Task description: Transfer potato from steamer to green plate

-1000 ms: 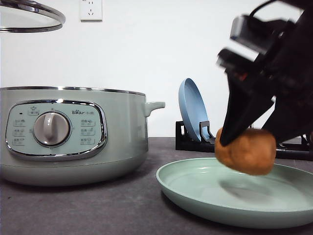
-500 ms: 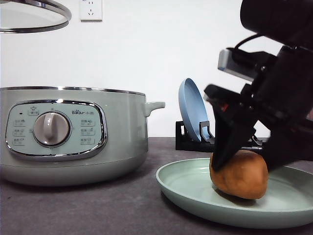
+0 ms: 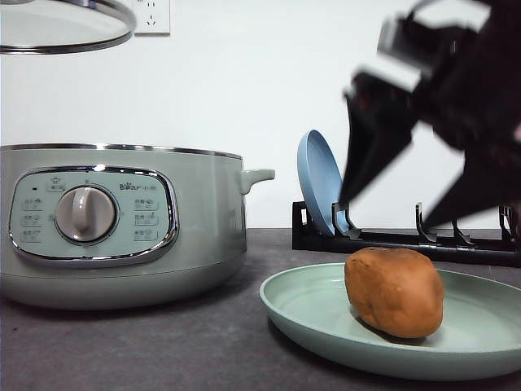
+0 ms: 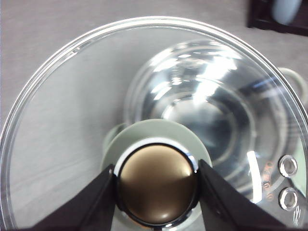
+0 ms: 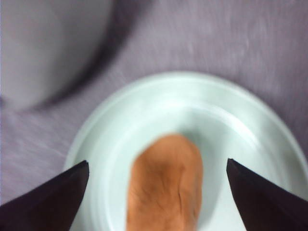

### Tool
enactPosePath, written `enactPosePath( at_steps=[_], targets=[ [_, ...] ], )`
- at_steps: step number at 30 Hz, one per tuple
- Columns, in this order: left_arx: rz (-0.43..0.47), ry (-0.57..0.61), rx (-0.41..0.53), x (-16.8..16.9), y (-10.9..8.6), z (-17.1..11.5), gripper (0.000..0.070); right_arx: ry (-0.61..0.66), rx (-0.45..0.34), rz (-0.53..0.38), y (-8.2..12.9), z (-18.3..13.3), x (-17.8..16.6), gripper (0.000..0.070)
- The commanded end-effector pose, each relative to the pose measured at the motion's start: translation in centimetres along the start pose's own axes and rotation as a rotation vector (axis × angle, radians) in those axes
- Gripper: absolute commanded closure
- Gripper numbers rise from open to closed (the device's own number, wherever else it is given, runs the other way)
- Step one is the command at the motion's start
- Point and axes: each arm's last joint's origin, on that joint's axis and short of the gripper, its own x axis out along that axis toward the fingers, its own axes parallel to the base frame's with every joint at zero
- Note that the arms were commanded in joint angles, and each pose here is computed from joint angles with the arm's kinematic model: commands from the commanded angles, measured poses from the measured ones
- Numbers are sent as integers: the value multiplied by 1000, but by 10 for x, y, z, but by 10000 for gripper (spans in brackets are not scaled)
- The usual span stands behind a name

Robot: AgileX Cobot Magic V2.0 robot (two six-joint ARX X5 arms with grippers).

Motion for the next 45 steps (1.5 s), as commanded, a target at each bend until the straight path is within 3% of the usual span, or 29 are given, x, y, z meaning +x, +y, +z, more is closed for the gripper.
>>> enactPosePath(
  at_steps=[1,8,17,35,45],
  targets=[
    [-12,-65,10,-6,-3,7,699,-51,-28,9,6,11,-11,118],
    [-64,-13,62,17,-19,16,699,-193,-80,24,17,34,-55,118],
    [-107,11,110,57,-37,32,699,-256,-101,35,19,35,-86,118],
    [-126,103,140,120,-54,43,698,-248,-116,-14,16,30,-92,118],
    [-125,127,143,133,-55,44,699,-245,-117,-16,15,30,-92,118]
  ],
)
